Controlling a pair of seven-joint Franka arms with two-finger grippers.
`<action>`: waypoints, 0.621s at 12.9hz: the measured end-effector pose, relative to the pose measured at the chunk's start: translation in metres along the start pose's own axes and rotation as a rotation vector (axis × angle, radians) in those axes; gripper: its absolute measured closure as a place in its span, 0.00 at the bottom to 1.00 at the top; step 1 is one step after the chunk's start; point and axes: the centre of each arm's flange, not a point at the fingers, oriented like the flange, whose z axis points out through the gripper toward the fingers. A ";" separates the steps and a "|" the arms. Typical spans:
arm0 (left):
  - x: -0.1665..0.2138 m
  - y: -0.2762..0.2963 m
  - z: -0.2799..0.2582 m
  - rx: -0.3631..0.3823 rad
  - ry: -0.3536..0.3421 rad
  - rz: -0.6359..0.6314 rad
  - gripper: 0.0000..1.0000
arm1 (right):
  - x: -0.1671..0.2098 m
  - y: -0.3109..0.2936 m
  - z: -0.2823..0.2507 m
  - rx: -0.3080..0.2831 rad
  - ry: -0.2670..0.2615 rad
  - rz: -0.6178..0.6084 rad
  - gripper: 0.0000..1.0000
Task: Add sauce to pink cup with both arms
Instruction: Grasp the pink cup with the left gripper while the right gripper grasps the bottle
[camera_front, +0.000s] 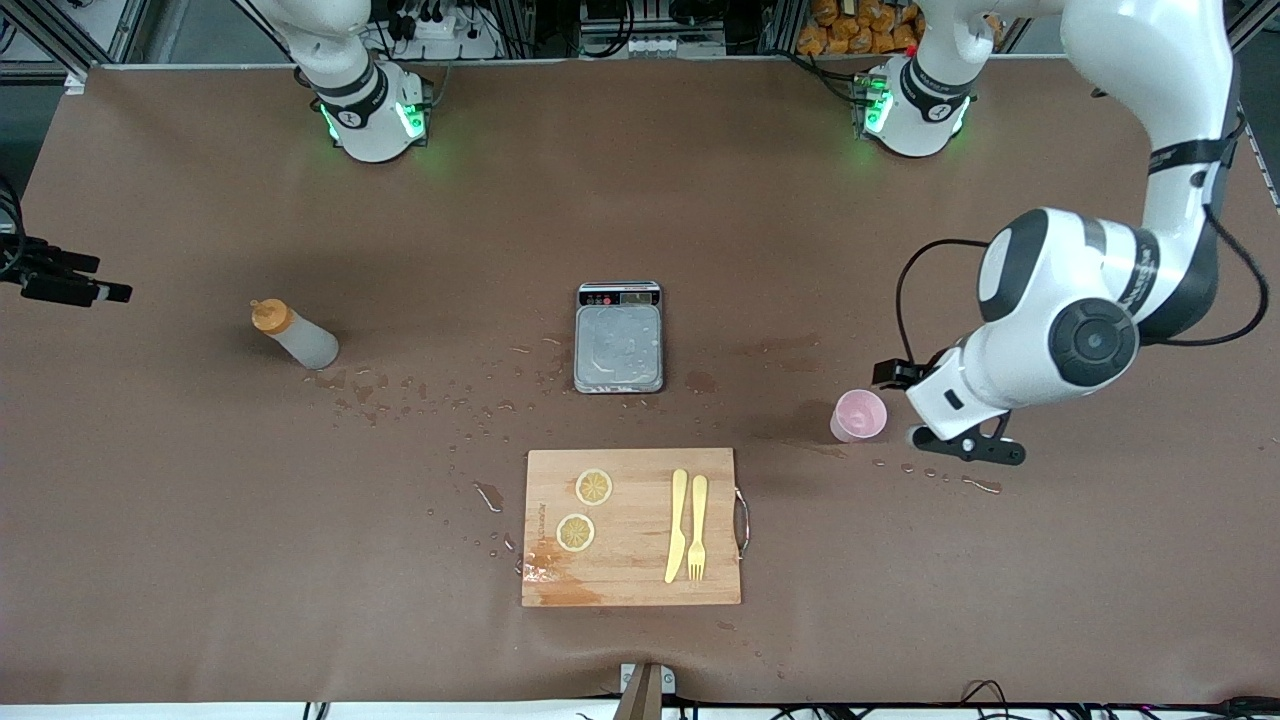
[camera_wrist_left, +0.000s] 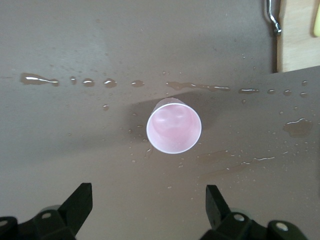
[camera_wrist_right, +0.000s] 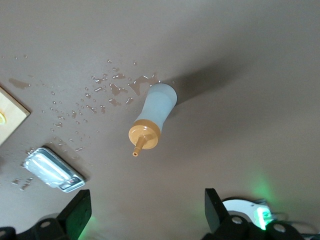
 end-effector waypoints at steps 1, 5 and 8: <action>0.003 0.002 0.010 -0.001 -0.009 0.004 0.00 | 0.009 0.010 0.005 0.023 -0.018 0.045 0.00; 0.008 0.007 0.045 -0.005 -0.019 0.010 0.00 | 0.039 0.050 0.029 0.076 -0.093 0.243 0.00; 0.012 0.005 0.063 -0.009 0.012 0.007 0.00 | 0.064 0.067 0.066 0.092 -0.185 0.471 0.00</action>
